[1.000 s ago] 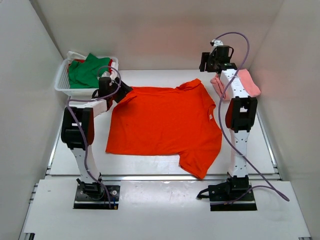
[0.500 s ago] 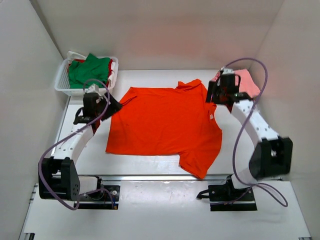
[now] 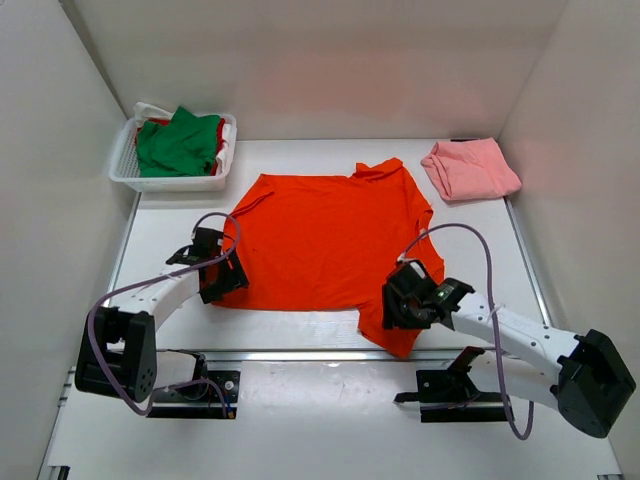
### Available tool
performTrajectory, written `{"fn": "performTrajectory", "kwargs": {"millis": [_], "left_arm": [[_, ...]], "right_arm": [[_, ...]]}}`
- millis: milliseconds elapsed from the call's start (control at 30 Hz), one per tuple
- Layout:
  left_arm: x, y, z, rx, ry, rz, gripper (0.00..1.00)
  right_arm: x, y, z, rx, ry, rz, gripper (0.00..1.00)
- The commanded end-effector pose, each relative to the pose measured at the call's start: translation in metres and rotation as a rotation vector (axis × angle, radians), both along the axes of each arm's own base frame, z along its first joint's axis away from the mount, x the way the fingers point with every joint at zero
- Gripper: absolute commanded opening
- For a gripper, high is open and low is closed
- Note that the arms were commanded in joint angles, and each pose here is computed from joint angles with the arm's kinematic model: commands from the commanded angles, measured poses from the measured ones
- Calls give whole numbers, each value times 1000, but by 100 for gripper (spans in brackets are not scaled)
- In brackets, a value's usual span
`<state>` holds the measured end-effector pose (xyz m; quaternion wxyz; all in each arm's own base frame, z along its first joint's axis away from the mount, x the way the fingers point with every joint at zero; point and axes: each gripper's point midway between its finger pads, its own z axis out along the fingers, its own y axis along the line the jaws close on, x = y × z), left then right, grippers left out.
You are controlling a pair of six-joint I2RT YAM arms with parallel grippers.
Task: Fold and stack the t-shirts
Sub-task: Grap the side of the flattened tshirt closest away from the robot with both arms
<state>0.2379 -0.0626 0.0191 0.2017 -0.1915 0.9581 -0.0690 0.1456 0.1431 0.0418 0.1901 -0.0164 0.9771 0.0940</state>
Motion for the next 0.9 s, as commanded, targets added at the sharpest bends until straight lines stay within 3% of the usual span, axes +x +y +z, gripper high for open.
{"fn": "performTrajectory", "kwargs": {"millis": [0,233,400,433,467,500,533,633,800,867], "left_arm": [[-10,6,-2,49,16,4,80],[-23,16,-6,81,23,20,81],[-23,18,-12,111,46,18,74],[-24,18,-15,109,51,17,66],[-28,19,-20,106,68,17,58],[-29,17,-22,93,75,14,37],[-27,15,-22,91,77,9,25],[-27,6,-14,51,61,-17,0],[-17,6,11,25,4,0,0],[-5,8,24,7,-33,15,0]], "right_arm": [[-25,12,-7,53,66,-49,55],[-46,4,-6,24,99,-43,53],[-69,-13,-18,-40,163,-53,51],[-70,-14,-20,-42,168,-45,48],[-71,-13,-22,-34,181,-44,36],[-70,-14,-24,-40,182,-38,13],[-69,-13,-23,-36,175,-38,2],[-70,-11,-17,-30,178,4,0],[-52,-20,15,-34,138,62,0],[-38,-14,29,29,124,88,0]]}}
